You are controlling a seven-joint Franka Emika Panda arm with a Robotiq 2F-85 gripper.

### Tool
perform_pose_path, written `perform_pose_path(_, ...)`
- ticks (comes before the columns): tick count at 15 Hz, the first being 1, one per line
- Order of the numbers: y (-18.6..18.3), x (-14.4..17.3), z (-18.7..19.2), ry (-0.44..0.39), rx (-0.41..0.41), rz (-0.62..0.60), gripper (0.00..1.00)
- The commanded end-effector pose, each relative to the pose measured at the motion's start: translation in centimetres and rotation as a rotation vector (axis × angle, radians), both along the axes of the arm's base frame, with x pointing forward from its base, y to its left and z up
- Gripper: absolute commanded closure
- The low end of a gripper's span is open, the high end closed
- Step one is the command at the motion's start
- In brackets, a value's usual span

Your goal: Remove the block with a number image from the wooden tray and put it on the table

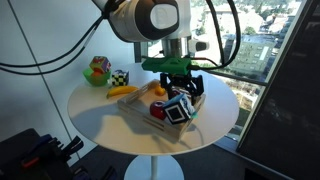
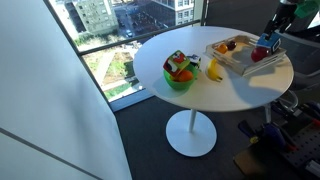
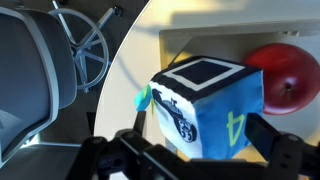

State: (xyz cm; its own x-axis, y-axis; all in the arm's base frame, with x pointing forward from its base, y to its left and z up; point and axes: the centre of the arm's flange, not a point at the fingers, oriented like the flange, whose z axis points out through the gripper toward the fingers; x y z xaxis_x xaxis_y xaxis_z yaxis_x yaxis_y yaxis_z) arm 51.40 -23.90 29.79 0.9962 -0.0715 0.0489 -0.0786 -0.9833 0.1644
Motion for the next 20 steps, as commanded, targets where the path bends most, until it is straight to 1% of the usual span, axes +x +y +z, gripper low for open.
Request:
perform_pose_path(1, -1.2, 0.7, -0.3, -0.009, 0.029, 0.015, 0.00)
perform_pose_path(2, -1.3, 0.6, -0.5, -0.004, 0.037, 0.010, 0.02)
perform_pose_path(3, -1.4, 0.6, -0.6, -0.002, 0.042, 0.005, 0.26)
perform_pose_path(5, -1.5, 0.6, -0.7, 0.005, 0.045, -0.008, 0.28)
perform_pose_path(7, -1.5, 0.6, -0.6, 0.010, 0.042, -0.024, 0.44)
perform_pose_path(9, -1.4, 0.6, -0.2, 0.009, 0.040, -0.031, 0.62)
perform_pose_path(12, -1.1, 0.6, 0.4, 0.011, 0.042, -0.037, 0.82)
perform_pose_path(14, -1.0, 0.6, 0.6, 0.015, 0.044, -0.041, 0.94)
perform_pose_path(16, -0.9, 0.6, 1.0, 0.018, 0.045, -0.046, 0.96)
perform_pose_path(18, -0.7, 0.4, 1.9, 0.021, 0.038, -0.057, 0.94)
perform_pose_path(20, -0.6, 0.2, 2.8, 0.022, 0.037, -0.069, 0.97)
